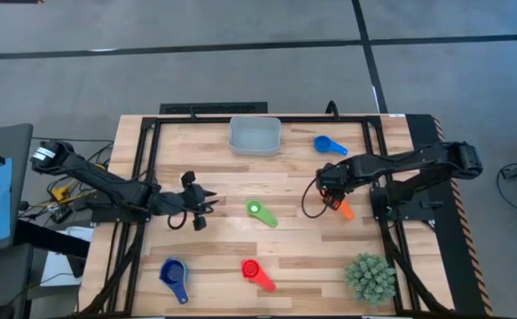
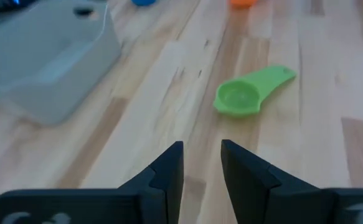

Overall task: Nest measuring cups in basket
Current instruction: Stack the orange measuring cup on top of the dark blue measuring cup

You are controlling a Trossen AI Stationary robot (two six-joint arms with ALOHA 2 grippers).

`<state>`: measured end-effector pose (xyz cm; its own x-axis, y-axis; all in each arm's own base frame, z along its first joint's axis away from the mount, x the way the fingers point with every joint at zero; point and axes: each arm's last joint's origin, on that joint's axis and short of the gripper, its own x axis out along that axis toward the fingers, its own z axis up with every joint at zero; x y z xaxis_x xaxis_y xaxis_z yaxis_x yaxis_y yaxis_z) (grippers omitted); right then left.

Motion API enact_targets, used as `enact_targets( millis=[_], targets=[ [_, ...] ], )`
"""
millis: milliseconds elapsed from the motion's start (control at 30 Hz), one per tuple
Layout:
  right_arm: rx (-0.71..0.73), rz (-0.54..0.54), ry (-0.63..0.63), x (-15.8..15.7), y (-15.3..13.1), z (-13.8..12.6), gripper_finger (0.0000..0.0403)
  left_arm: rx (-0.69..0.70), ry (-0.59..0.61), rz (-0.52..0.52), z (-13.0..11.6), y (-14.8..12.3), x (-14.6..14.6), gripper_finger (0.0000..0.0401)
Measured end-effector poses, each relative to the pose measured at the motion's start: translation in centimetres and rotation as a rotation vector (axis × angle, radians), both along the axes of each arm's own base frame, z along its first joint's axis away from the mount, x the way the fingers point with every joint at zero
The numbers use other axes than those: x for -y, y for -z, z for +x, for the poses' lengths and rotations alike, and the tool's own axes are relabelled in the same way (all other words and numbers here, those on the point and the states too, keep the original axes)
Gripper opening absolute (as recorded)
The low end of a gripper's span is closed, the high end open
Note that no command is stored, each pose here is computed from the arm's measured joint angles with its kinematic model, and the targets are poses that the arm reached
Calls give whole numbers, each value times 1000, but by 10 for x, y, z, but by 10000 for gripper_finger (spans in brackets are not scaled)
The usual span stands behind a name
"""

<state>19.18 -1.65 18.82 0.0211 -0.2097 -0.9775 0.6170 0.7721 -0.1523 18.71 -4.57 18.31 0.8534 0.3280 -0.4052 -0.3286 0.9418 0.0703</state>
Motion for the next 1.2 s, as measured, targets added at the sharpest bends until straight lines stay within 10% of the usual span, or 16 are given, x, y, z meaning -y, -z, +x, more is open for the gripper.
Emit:
enact_targets(
  millis=[300, 567, 1200],
  targets=[
    [28, 26, 97, 8, 24, -8, 159, -77, -1, -61, -7, 9, 5, 98],
    [127, 35, 193, 5, 27, -1, 17, -76, 31, -70, -8, 9, 10, 98],
    [884, -289, 248, -51, 8, 60, 5, 139, 78, -5, 24, -6, 2, 98]
  ],
)
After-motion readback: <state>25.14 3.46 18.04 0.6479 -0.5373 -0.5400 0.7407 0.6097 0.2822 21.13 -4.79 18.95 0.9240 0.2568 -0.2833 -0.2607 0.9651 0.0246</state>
